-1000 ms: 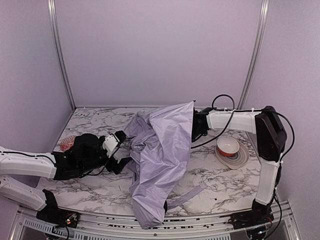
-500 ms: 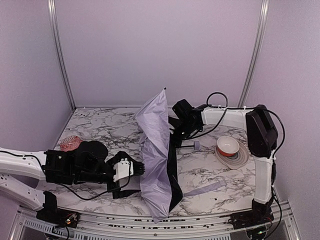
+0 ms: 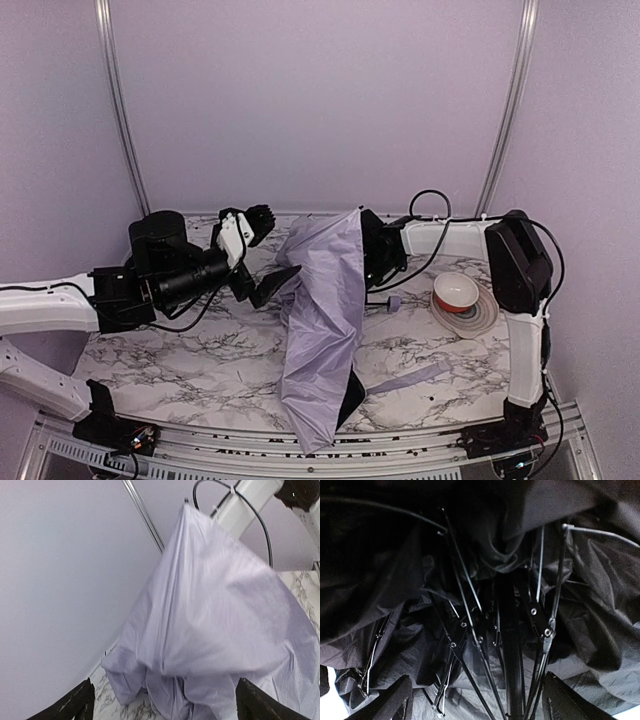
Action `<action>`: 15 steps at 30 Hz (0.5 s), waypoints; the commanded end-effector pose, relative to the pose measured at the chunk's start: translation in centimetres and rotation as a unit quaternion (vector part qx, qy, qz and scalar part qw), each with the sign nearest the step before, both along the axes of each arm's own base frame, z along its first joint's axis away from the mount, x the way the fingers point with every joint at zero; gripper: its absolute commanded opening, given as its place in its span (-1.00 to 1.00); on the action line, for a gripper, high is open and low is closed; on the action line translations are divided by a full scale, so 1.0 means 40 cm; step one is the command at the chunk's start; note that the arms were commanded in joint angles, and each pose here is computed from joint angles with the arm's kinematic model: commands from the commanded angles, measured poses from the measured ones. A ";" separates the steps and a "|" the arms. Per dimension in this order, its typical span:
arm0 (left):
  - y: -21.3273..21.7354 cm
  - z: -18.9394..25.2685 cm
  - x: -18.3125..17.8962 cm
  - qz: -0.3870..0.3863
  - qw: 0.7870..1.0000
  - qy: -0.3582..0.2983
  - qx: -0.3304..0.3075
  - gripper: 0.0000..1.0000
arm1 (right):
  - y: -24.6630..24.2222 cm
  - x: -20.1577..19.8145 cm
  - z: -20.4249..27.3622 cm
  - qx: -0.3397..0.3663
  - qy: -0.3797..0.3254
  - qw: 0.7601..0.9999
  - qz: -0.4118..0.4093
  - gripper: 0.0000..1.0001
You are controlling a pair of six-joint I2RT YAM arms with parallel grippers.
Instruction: Put away the umbrella
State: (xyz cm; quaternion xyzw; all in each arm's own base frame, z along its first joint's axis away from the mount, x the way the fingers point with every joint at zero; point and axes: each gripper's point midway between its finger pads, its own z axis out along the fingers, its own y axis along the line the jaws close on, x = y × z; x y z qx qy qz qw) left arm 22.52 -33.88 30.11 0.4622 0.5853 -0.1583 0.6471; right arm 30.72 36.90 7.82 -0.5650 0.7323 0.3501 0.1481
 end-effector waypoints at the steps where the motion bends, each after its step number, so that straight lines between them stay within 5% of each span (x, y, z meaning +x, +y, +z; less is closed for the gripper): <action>1: -0.101 0.078 0.041 -0.025 0.999 -0.023 0.002 0.98 | 0.025 0.012 0.055 0.027 -0.023 0.999 0.017 0.71; 5: -0.139 0.053 0.106 -0.015 0.999 -0.003 0.045 0.91 | 0.022 0.001 0.059 0.025 -0.028 0.999 0.019 0.71; 10: -0.186 0.005 0.066 -0.099 0.990 0.031 0.091 0.44 | 0.027 -0.007 0.087 0.037 -0.038 0.998 0.030 0.71; 15: -0.178 -0.015 0.088 -0.076 0.990 0.042 0.109 -0.96 | 0.026 0.001 0.131 0.044 -0.064 0.997 0.025 0.76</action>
